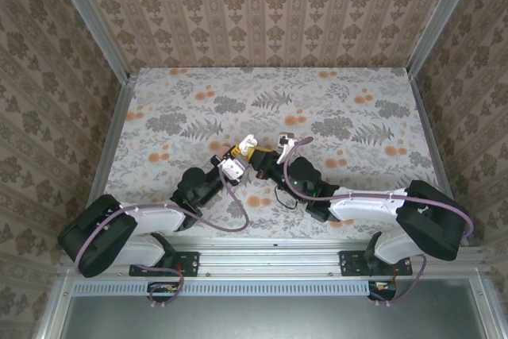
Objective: Insert wireless bluetooth earbuds into charging case
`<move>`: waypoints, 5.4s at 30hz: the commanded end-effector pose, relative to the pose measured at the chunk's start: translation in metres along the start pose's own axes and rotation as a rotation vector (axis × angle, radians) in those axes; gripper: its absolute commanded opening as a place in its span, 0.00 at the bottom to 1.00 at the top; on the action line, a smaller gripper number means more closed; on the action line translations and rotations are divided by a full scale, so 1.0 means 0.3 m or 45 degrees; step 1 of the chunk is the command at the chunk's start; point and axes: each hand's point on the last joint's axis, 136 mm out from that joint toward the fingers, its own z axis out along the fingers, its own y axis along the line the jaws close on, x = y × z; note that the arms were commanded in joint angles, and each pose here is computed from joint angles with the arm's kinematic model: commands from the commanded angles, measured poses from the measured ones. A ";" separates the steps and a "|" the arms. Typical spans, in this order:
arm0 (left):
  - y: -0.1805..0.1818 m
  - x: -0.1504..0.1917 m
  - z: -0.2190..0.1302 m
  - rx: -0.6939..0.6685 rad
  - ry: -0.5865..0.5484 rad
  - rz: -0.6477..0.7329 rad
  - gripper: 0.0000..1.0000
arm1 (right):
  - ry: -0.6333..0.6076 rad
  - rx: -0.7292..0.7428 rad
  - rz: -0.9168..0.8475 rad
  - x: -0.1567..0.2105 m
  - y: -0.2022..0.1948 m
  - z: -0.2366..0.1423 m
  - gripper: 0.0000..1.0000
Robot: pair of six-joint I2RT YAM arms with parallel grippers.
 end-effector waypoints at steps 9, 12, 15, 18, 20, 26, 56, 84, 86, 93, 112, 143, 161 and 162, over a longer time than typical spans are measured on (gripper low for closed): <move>0.024 -0.051 -0.010 -0.038 -0.066 0.028 0.00 | -0.005 -0.030 0.084 0.012 0.034 0.029 0.11; 0.026 -0.052 -0.009 -0.038 -0.067 0.028 0.00 | 0.013 -0.034 0.098 0.026 0.035 0.036 0.12; 0.026 -0.052 -0.009 -0.039 -0.067 0.033 0.00 | 0.017 -0.047 0.118 0.028 0.042 0.042 0.16; 0.029 -0.056 -0.010 -0.042 -0.071 0.036 0.00 | 0.021 -0.048 0.124 0.030 0.043 0.044 0.21; 0.028 -0.057 -0.011 -0.040 -0.071 0.039 0.00 | 0.024 -0.045 0.127 0.032 0.042 0.044 0.23; 0.029 -0.057 -0.016 -0.038 -0.070 0.041 0.00 | 0.026 -0.046 0.133 0.030 0.044 0.042 0.30; 0.001 -0.103 -0.035 0.063 -0.147 -0.040 0.00 | 0.052 -0.030 0.223 0.015 0.035 0.049 0.23; -0.034 -0.131 -0.027 0.207 -0.229 -0.215 0.00 | 0.078 0.007 0.264 -0.002 0.028 0.055 0.35; -0.032 -0.133 -0.029 0.213 -0.233 -0.223 0.00 | 0.081 0.012 0.263 -0.003 0.026 0.053 0.35; -0.035 -0.139 -0.036 0.250 -0.246 -0.252 0.00 | 0.084 0.021 0.225 -0.025 0.028 0.033 0.39; -0.044 -0.129 -0.025 0.317 -0.235 -0.307 0.00 | 0.047 -0.045 0.076 -0.117 0.092 -0.031 0.41; -0.107 -0.141 -0.047 0.688 -0.202 -0.473 0.00 | 0.578 -0.751 -2.015 -0.049 0.068 -0.274 0.44; -0.120 -0.130 -0.050 0.716 -0.177 -0.466 0.00 | 0.726 -0.938 -2.202 -0.030 0.089 -0.180 0.33; -0.119 -0.131 -0.050 0.716 -0.178 -0.465 0.00 | 0.736 -0.940 -2.197 -0.027 0.087 -0.178 0.32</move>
